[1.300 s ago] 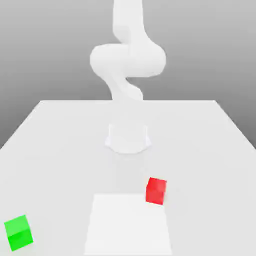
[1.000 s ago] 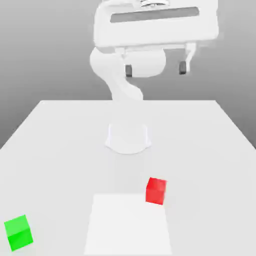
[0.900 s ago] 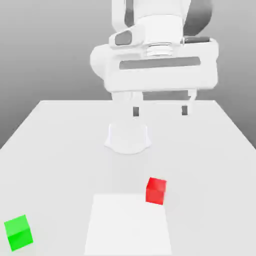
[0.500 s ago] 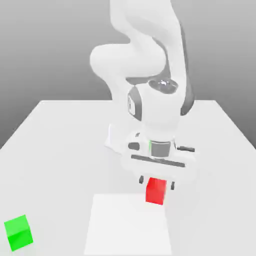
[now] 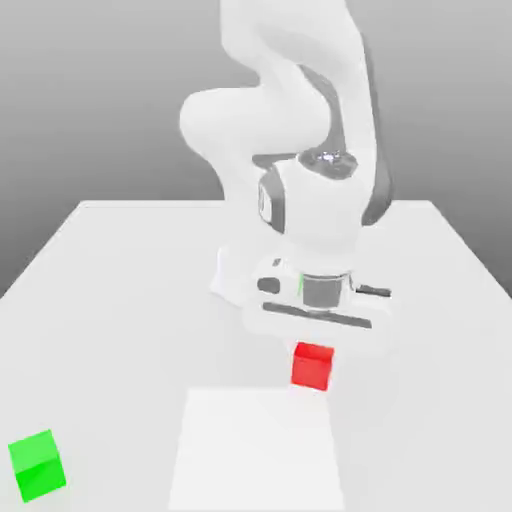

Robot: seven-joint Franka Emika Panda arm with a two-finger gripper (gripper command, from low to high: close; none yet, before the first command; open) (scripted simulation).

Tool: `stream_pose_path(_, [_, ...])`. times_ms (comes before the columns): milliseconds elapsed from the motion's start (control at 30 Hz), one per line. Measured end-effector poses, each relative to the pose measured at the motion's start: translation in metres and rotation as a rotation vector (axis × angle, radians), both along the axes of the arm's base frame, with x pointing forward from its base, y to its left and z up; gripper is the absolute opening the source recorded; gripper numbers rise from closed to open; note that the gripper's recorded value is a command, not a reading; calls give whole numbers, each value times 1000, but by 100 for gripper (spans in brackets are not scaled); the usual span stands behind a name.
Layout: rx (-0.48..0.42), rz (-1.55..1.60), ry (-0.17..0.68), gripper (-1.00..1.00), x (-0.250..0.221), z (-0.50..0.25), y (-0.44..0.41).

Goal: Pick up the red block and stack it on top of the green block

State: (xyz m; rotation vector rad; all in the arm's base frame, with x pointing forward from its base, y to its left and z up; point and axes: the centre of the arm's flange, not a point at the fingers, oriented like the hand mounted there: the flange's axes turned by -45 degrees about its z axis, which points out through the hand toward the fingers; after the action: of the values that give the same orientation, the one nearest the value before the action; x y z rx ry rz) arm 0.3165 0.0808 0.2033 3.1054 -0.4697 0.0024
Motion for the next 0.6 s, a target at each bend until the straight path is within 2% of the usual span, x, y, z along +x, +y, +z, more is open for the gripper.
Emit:
stream_pose_path(333, [55, 49, 17, -100, 76, 14, -93])
stream_pose_path(600, [59, 126, 10, -100, 119, 21, -197])
